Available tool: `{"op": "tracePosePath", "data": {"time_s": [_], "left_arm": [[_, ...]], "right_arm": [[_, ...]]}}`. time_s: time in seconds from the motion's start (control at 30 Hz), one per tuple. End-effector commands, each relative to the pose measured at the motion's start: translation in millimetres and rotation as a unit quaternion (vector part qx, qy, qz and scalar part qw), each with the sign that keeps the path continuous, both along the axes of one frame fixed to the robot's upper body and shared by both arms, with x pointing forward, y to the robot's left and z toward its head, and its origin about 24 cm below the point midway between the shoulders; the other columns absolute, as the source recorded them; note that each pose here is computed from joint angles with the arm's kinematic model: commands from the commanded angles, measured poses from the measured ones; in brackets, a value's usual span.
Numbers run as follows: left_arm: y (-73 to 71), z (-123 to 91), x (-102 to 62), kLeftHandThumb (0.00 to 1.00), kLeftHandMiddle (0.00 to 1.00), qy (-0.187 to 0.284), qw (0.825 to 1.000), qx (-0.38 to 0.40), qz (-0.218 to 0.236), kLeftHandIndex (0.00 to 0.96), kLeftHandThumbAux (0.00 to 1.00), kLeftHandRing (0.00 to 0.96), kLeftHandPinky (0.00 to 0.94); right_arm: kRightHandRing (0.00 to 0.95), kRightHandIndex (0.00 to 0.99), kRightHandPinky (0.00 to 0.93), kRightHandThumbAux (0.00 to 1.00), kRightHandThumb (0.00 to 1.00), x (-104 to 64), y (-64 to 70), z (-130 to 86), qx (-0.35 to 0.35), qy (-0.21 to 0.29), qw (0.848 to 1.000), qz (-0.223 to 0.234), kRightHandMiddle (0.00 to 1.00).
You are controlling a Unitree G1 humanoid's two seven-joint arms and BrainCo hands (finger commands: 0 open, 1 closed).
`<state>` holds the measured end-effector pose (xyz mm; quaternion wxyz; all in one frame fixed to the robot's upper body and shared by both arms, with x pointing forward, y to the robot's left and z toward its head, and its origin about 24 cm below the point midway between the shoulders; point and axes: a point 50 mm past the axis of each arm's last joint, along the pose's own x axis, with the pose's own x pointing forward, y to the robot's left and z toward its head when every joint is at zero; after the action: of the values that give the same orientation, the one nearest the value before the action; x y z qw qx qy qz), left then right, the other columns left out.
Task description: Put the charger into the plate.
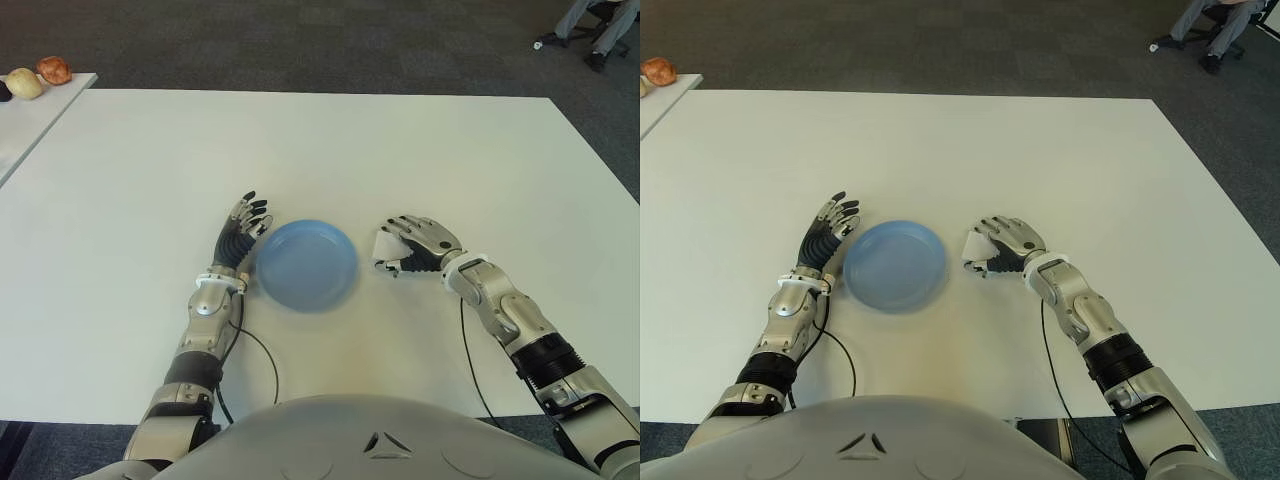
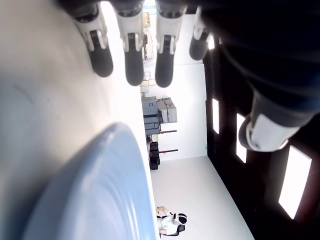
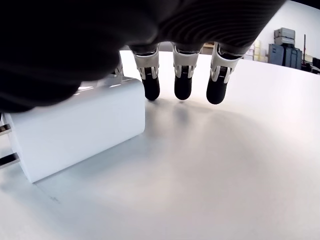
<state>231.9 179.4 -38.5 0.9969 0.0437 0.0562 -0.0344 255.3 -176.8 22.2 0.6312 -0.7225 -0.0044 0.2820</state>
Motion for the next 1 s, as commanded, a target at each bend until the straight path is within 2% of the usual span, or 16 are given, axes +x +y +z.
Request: {"op": "tracePosePath", "data": {"time_s": [0.03,0.37,1.0], "left_arm": [[-2.6,-19.9,-15.3,0.000,0.195,0.062,0.998,-0.001,0.000,0.083,0.547,0.187,0.177],[-3.7,-18.8,-14.4,0.000,0.201,0.056,0.998,-0.002,0.000,0.088,0.549,0.190,0.176],[-7.0,-17.6,-14.0,0.000,0.214,0.050,0.999,-0.006,0.001,0.101,0.542,0.199,0.184]], "right_arm": [[0.000,0.000,0.000,0.153,0.301,-6.7,-1.1,-7.0,-0.010,0.009,1.000,0.014,0.000],[0.000,0.000,0.000,0.205,0.284,-8.3,1.0,-2.5,-0.015,-0.002,0.999,0.032,0.000],[0.000,0.000,0.000,0.195,0.289,-11.7,1.4,-1.5,-0.025,-0.012,0.998,0.055,0.000]]}}
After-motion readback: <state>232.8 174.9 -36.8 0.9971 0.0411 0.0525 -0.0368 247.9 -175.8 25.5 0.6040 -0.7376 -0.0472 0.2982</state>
